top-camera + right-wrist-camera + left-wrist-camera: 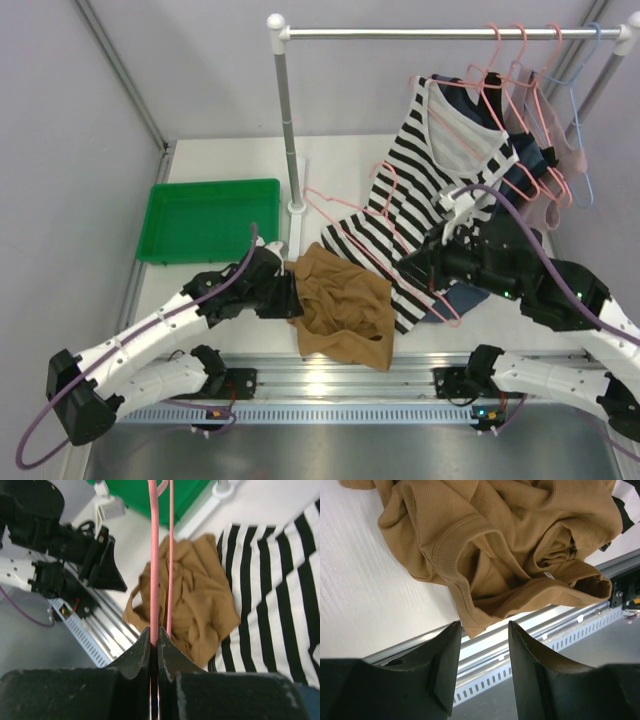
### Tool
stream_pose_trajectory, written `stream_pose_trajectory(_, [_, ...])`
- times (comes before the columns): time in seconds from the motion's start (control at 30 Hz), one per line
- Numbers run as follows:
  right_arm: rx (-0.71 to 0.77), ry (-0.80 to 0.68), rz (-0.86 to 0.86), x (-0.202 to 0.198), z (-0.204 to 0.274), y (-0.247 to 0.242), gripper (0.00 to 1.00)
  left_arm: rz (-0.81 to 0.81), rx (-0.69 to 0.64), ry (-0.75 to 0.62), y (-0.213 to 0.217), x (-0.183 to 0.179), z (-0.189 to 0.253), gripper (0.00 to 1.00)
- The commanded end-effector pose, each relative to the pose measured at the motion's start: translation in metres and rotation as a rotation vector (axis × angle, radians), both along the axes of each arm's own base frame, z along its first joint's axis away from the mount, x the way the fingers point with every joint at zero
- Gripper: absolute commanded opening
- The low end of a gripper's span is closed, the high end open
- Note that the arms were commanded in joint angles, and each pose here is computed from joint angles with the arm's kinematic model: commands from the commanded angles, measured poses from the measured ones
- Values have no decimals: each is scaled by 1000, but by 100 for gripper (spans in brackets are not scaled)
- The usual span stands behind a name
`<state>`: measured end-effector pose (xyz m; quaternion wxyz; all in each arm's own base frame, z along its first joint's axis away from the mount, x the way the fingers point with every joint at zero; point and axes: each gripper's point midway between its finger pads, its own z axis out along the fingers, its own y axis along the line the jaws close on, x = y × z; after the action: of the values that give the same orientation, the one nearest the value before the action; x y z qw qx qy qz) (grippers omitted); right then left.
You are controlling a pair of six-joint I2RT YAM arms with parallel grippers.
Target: Place the tank top on the hanger
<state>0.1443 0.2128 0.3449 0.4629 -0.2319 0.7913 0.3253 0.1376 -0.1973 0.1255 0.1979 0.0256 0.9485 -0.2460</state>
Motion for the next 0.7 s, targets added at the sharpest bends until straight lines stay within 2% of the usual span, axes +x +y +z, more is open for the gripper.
stream_pose_trajectory(0.0, [-39, 125, -34, -24, -33, -24, 0, 71, 7, -64, -11, 13, -2, 48])
stream_pose_trajectory(0.13, [-38, 174, -14, -45, -45, -42, 0, 99, 72, -67, -8, 16, -15, 47])
stream_pose_trajectory(0.27, [-98, 223, -4, -59, -61, -57, 0, 108, 122, -76, -8, 19, -21, 47])
stream_pose_trajectory(0.37, [-124, 242, 13, -65, -68, -61, 0, 110, 175, -73, -6, 20, -27, 46])
stream_pose_trajectory(0.67, [-169, 327, 129, -83, -93, -51, 0, 101, 220, -69, -8, 19, -39, 42])
